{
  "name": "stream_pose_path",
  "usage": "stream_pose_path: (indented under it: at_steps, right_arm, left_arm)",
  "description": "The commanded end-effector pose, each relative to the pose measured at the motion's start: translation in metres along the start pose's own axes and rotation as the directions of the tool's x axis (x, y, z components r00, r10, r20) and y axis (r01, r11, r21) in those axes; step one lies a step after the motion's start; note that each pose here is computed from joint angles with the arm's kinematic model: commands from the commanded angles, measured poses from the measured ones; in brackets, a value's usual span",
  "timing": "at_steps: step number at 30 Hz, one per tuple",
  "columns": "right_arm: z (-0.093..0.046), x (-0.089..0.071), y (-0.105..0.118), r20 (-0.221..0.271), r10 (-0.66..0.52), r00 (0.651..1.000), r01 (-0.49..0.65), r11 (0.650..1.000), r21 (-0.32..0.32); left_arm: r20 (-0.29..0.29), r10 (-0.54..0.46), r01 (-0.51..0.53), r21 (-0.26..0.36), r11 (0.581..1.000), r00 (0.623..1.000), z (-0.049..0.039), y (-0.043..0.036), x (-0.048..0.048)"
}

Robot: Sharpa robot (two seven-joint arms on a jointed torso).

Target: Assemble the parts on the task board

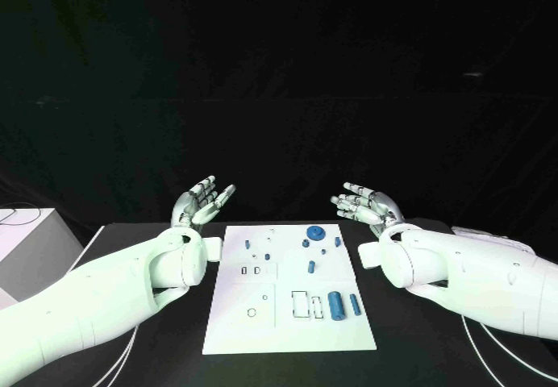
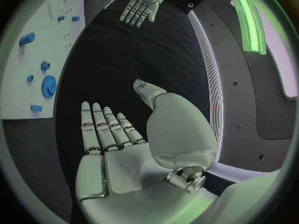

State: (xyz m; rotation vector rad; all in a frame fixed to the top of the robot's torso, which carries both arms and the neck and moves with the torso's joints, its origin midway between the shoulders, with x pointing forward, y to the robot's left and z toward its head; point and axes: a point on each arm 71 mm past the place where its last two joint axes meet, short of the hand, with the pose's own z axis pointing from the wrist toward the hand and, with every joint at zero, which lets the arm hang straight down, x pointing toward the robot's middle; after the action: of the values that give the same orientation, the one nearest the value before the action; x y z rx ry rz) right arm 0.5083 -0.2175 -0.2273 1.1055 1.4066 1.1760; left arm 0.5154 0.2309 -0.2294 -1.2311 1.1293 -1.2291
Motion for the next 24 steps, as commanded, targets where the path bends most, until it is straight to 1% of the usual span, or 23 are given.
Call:
stream_pose_path:
  at_steps: [1, 3, 7, 8, 9, 10, 13, 14, 15, 20, 24]
  right_arm:
    - [0.004, 0.007, -0.002, -0.176, -0.039, 0.984, 0.048, 0.998, 0.045]
    - [0.007, 0.006, -0.002, -0.191, -0.051, 0.98, 0.062, 0.997, 0.052]
    - [0.008, 0.005, -0.002, -0.202, -0.06, 0.977, 0.073, 0.996, 0.057]
    - [0.011, -0.011, 0.004, -0.163, -0.235, 0.958, 0.223, 0.971, -0.086]
    - [0.011, -0.012, 0.005, -0.158, -0.264, 0.951, 0.25, 0.963, -0.105]
    - [0.011, -0.014, 0.007, -0.152, -0.311, 0.938, 0.293, 0.947, -0.132]
    - [0.011, -0.016, 0.011, -0.146, -0.425, 0.893, 0.396, 0.898, -0.193]
    - [0.012, -0.016, 0.014, -0.142, -0.471, 0.87, 0.437, 0.873, -0.216]
    - [0.012, -0.016, 0.015, -0.141, -0.489, 0.861, 0.453, 0.863, -0.225]
    - [0.011, -0.014, 0.023, -0.12, -0.656, 0.745, 0.602, 0.739, -0.301]
    - [0.012, -0.012, 0.03, -0.096, -0.749, 0.656, 0.686, 0.644, -0.339]
  left_arm:
    - [-0.106, 0.0, 0.002, 0.023, 1.0, 0.994, 0.0017, -0.0009, 0.0071]
    - [-0.106, 0.0, 0.002, 0.023, 1.0, 0.994, 0.0018, -0.0009, 0.0071]
    - [-0.106, 0.0, 0.002, 0.023, 1.0, 0.994, 0.0018, -0.0009, 0.0071]
    - [-0.148, -0.021, 0.024, 0.015, 1.0, 0.989, -0.0004, -0.0026, -0.0012]
    - [-0.158, -0.025, 0.027, 0.015, 1.0, 0.987, -0.0012, -0.0034, -0.0021]
    - [-0.169, -0.028, 0.031, 0.016, 0.999, 0.985, -0.0024, -0.0046, -0.0035]
    - [-0.187, -0.027, 0.031, 0.021, 0.999, 0.982, -0.0054, -0.0077, -0.006]
    - [-0.195, -0.026, 0.031, 0.022, 0.999, 0.98, -0.0067, -0.0089, -0.0065]
    - [-0.198, -0.026, 0.031, 0.022, 0.999, 0.98, -0.0073, -0.0094, -0.0066]
    - [-0.248, -0.018, 0.023, 0.019, 1.0, 0.969, -0.0154, -0.0157, -0.0057]
    - [-0.284, -0.005, 0.013, 0.026, 1.0, 0.959, -0.0216, -0.0216, -0.0043]
